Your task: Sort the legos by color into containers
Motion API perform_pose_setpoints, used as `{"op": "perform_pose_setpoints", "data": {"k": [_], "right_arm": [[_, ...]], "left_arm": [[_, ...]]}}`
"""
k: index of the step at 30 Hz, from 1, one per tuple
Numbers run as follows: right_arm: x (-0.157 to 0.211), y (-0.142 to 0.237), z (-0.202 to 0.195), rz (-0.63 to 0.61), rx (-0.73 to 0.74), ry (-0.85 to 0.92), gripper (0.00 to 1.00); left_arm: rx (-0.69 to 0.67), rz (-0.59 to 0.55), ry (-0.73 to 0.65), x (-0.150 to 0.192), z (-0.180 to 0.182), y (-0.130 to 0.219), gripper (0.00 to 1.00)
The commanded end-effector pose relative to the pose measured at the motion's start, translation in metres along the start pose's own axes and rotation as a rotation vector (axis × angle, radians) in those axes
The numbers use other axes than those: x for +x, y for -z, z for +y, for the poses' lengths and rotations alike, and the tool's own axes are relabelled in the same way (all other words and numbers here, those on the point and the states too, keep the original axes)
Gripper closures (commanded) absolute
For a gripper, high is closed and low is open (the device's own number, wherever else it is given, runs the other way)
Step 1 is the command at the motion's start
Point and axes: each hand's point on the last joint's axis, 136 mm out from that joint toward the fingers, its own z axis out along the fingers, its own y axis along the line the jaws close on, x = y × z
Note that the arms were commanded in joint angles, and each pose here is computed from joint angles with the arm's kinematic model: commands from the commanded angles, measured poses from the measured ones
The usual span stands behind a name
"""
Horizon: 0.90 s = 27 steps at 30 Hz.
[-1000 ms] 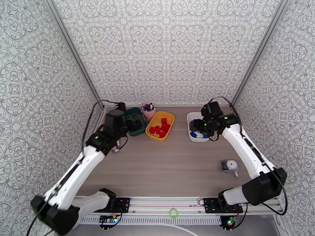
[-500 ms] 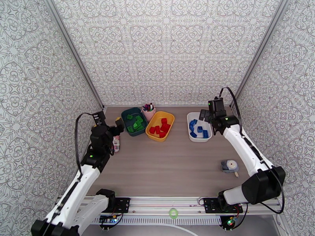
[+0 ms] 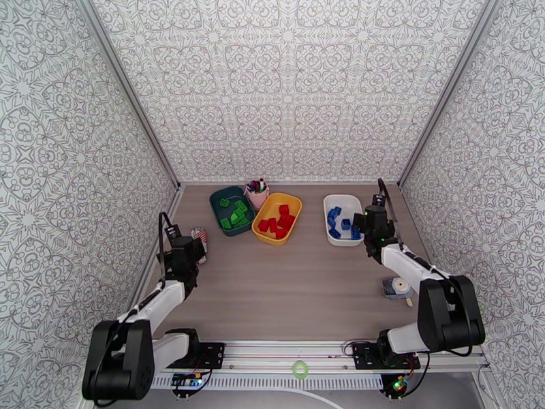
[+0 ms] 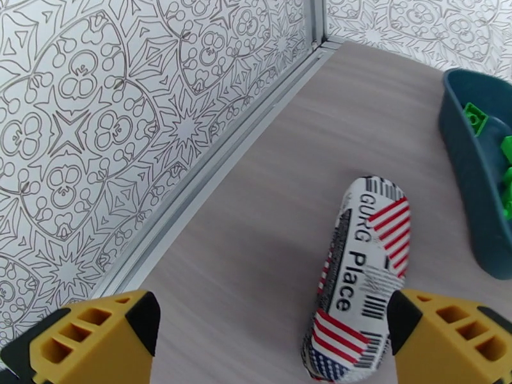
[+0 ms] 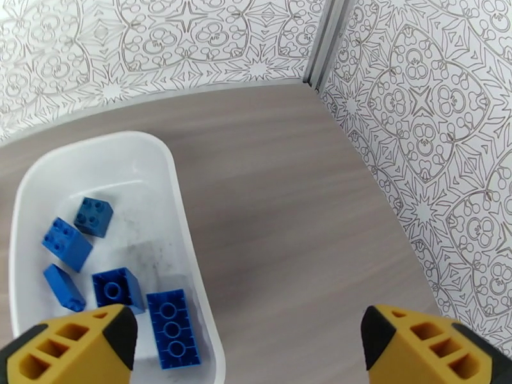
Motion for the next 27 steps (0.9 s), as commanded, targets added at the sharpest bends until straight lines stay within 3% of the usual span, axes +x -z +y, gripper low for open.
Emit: {"op": "perform_pose_setpoints", "data": {"k": [1,4,10,13,16,19,22,27], "right_arm": [[0.004,-0.012,-0.007,-0.027,0.041,0.016,0.01],[0.022,-0.011,-0.007,-0.075,0.013,-0.001,0.01],[0.026,-0.002,-0.004,-0.152,-0.043,-0.014,0.01],[0.028,0.01,-0.002,-0.221,-0.092,-0.022,0.01],[0.029,0.02,-0.004,-0.274,-0.112,-0.032,0.01],[0.031,0.024,-0.003,-0.298,-0.134,-0.032,0.01],[0.034,0.017,0.003,-0.273,-0.153,-0.024,0.01],[0.039,0.014,0.0,-0.285,-0.145,-0.04,0.01]], "left_arm": [[0.013,-0.097,-0.002,-0.02,-0.006,-0.008,0.01],[0.084,-0.191,0.008,-0.034,-0.019,-0.012,0.01],[0.16,-0.181,0.008,-0.035,-0.029,-0.013,0.01],[0.212,-0.269,0.093,-0.033,-0.028,-0.002,0.01],[0.205,-0.355,0.085,-0.029,-0.029,0.003,0.01],[0.279,-0.323,-0.02,-0.026,-0.058,0.004,0.01],[0.299,-0.361,-0.084,-0.018,-0.073,0.002,0.01],[0.282,-0.329,-0.088,-0.02,-0.075,-0.005,0.01]]}}
